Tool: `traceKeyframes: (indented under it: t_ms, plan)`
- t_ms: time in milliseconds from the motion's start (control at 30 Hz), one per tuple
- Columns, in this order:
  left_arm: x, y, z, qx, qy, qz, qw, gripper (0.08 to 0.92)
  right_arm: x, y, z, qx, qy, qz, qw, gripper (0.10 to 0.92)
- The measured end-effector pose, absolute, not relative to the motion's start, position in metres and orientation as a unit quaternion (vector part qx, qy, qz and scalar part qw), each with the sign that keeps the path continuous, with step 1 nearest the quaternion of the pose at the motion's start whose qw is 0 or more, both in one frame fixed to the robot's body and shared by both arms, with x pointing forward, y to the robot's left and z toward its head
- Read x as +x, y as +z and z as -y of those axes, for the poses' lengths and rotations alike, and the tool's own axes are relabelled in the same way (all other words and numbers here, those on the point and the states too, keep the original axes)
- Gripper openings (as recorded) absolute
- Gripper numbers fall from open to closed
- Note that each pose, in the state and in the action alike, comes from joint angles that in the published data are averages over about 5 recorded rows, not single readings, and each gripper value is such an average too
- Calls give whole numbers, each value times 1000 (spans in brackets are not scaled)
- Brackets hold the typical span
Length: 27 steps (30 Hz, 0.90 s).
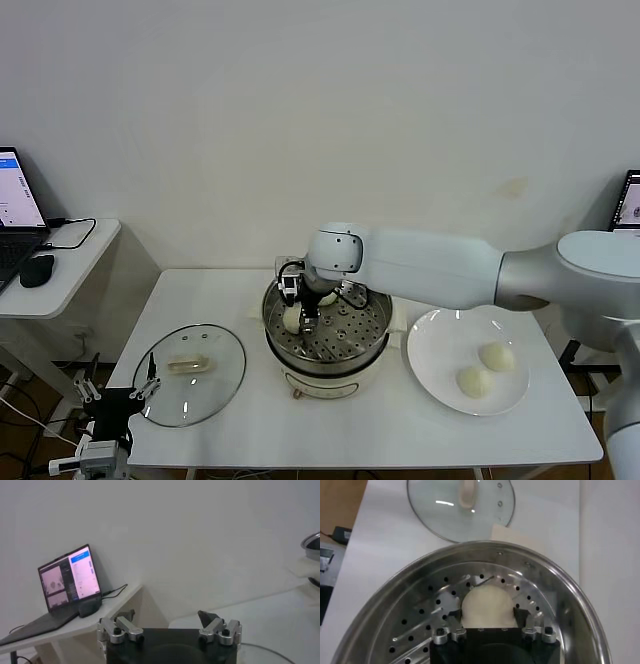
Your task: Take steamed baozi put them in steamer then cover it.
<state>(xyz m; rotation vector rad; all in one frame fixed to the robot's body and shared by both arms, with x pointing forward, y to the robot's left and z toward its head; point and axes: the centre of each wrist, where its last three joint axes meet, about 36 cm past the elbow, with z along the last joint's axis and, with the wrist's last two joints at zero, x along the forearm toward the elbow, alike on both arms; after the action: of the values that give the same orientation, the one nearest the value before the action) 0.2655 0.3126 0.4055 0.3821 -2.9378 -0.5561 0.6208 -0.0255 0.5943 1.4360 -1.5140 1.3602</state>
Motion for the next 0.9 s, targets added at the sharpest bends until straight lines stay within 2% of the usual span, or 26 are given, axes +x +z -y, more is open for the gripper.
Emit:
traceKeyframes:
  t_ms: [200,433,700,900]
  plan:
    - [266,406,-312,124,-185,973,62,823,626,632,59,548,523,569,320,823]
    - [266,408,-308,117,-185,974,60,823,619,673,127,561,538,545,315,823]
    - [266,409,-305,109,-188,974,58,823,595,677,229,567,552,516,329,823]
    - [265,407,-305,108,-191,974,61,823,575,660,297,553,562,508,345,823]
